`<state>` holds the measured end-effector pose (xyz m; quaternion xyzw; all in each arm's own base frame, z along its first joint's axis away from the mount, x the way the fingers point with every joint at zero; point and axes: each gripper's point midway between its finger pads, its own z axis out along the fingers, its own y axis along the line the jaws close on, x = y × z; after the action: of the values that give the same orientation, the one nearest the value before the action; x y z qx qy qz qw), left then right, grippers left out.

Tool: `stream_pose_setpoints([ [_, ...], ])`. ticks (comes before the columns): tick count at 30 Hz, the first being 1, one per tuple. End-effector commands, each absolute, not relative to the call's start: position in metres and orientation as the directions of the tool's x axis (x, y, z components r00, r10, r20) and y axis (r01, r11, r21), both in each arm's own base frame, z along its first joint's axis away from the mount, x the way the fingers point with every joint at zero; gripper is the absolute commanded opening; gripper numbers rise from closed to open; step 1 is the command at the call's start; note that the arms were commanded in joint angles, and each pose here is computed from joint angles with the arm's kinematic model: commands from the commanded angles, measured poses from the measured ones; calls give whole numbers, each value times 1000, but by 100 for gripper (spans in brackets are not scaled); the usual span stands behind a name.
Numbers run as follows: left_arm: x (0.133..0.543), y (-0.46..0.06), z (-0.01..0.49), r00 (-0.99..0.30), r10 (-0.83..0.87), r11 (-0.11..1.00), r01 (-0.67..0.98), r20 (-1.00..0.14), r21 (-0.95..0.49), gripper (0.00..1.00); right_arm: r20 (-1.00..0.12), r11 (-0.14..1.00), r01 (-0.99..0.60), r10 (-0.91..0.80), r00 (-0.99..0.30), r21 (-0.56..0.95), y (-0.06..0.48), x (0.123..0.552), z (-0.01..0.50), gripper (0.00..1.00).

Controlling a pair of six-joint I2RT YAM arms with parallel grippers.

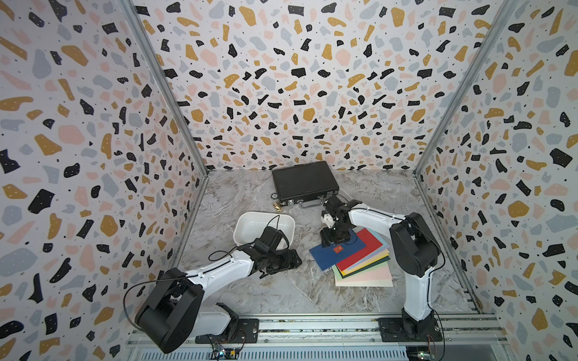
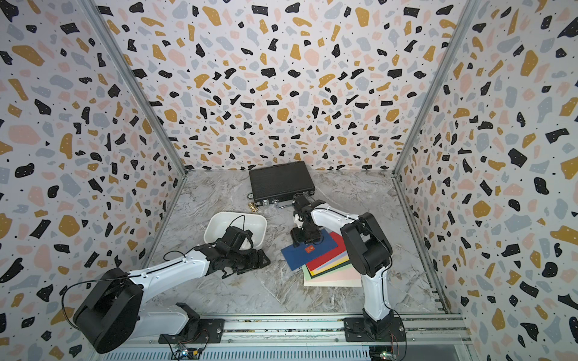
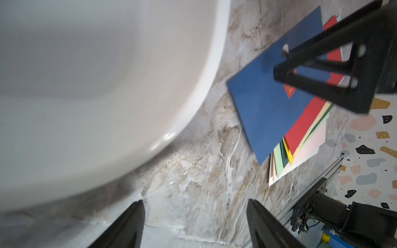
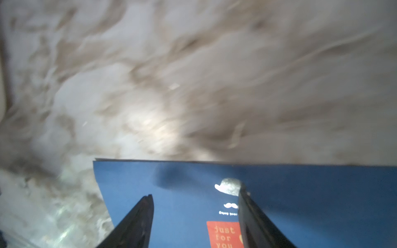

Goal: Put the sealed envelopes into the storage box
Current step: Move the envelope to the center of the board.

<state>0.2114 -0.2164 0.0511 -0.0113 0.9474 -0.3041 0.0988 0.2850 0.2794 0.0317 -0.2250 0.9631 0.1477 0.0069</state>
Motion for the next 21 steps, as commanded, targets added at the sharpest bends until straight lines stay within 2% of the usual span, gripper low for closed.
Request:
stream_pose_setpoints([
  [1,213,-224,53,-976,-100,783,41,-191,-620,78,-68,784,-497,-511,-857,373,297,247,54,69],
  [5,207,-231,45,-981,-107,757,23,-159,-653,76,-173,816,-524,-495,-852,243,274,273,75,72],
  [12,191,-252,33,-990,-90,735,9,-111,-678,73,-131,908,-395,-378,-916,142,212,312,56,76],
  [16,178,-265,23,-995,-57,728,11,-76,-685,69,-88,916,-342,-331,-940,210,206,325,42,76],
  [21,165,-266,6,-998,-40,757,-1,-45,-653,64,-106,896,-318,-300,-948,309,209,340,37,76],
])
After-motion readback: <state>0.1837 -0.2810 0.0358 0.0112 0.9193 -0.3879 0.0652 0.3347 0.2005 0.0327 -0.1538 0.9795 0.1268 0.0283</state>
